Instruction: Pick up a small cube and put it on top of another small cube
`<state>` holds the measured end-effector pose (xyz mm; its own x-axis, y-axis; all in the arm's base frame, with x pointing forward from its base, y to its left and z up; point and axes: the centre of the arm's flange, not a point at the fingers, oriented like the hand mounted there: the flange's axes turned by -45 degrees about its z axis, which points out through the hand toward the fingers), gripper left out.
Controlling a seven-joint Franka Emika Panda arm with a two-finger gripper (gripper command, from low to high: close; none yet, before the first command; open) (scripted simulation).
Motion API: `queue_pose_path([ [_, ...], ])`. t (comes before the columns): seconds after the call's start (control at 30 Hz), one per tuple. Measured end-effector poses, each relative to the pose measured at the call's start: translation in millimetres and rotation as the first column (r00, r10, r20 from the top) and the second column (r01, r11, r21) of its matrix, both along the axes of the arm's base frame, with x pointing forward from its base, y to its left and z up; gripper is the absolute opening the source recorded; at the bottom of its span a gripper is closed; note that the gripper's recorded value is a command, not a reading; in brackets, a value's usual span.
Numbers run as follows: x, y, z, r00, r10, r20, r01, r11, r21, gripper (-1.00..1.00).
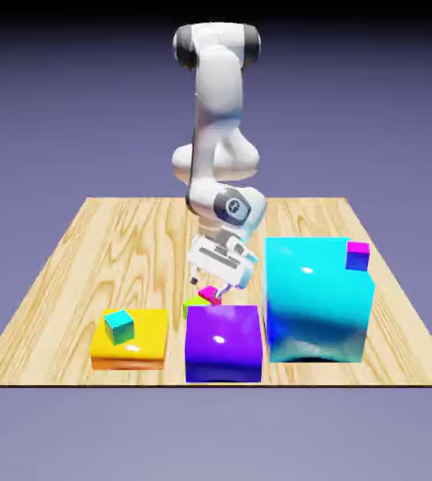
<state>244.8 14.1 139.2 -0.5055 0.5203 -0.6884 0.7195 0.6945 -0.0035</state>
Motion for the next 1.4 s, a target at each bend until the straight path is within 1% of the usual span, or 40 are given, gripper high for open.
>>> queue_pose_path([
  [0.17,12.7,-13.6,-33.1,1.000,0.003,0.000,-0.003,1.000,0.003,0.00],
  [0.2,14.4,-16.1,-39.4,1.000,0.004,0.000,-0.004,1.000,0.005,-1.00],
  [0.27,14.4,-16.2,-39.4,1.000,0.003,-0.001,-0.003,1.000,0.004,-1.00],
  [0.5,-3.4,2.8,6.6,1.000,-0.001,-0.001,0.001,1.000,0.001,-1.00],
  [0.6,-9.5,8.4,16.9,1.000,0.003,-0.001,-0.003,1.000,0.005,-1.00],
  [0.77,25.2,7.2,37.9,0.965,-0.228,0.129,0.225,0.974,0.032,-1.00],
  [0.87,53.6,0.1,50.7,0.929,-0.339,0.150,0.337,0.941,0.040,-1.00],
  [1.13,141.1,-51.4,87.4,0.816,-0.571,0.086,0.571,0.820,0.025,-1.00],
  [1.4,211.7,-120.7,138.4,0.678,-0.735,0.009,0.734,0.678,0.052,-1.00],
])
